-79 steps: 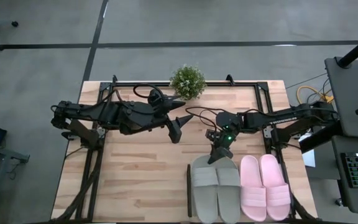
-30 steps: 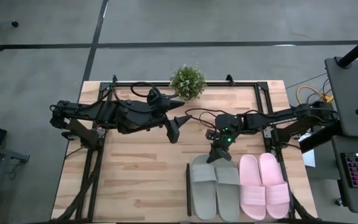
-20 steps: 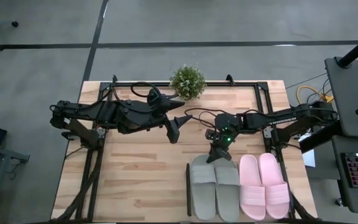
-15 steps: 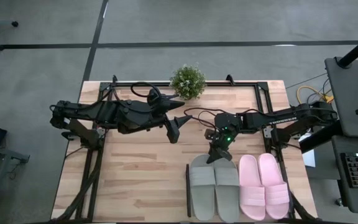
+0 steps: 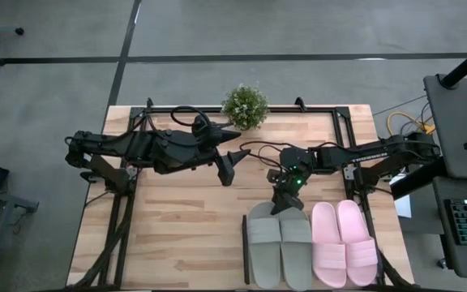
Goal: Pick and place slides into the shelf
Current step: Put the gray slide on the shelf, then return to Home Position
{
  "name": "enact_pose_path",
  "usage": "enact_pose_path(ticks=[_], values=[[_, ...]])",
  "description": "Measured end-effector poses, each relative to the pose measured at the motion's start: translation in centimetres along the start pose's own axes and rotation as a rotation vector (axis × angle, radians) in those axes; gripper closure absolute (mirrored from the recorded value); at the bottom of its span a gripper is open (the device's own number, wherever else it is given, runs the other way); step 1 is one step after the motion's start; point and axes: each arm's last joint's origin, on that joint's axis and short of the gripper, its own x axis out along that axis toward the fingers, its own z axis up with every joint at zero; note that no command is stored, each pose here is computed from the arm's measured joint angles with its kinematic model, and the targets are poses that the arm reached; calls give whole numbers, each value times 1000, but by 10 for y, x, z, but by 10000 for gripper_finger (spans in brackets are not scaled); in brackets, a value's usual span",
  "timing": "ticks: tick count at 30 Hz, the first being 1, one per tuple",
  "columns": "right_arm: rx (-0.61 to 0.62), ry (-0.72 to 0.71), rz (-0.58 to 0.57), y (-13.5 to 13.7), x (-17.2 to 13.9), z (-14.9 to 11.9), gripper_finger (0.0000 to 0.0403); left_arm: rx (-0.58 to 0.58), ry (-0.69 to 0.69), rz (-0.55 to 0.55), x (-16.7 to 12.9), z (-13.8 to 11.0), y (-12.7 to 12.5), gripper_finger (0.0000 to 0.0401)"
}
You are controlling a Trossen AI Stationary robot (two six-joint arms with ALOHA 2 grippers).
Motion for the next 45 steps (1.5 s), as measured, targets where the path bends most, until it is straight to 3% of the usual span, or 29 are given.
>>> enact_pose_path(ticks=[14,25,31,37,45], values=[[10,-35,-14,-5,-8,6,189,0,14,-36,0,0,-1,152],[49,-76,-18,-18,-24,15,154,5,35,-76,0,-1,-2,152],[89,-105,-15,-28,-36,20,144,55,131,-112,-1,-10,-1,152],[82,-157,-23,-27,-51,23,147,140,236,-79,-3,-20,5,152],[-52,-320,-31,13,-85,32,177,141,184,-13,-28,-7,22,152]])
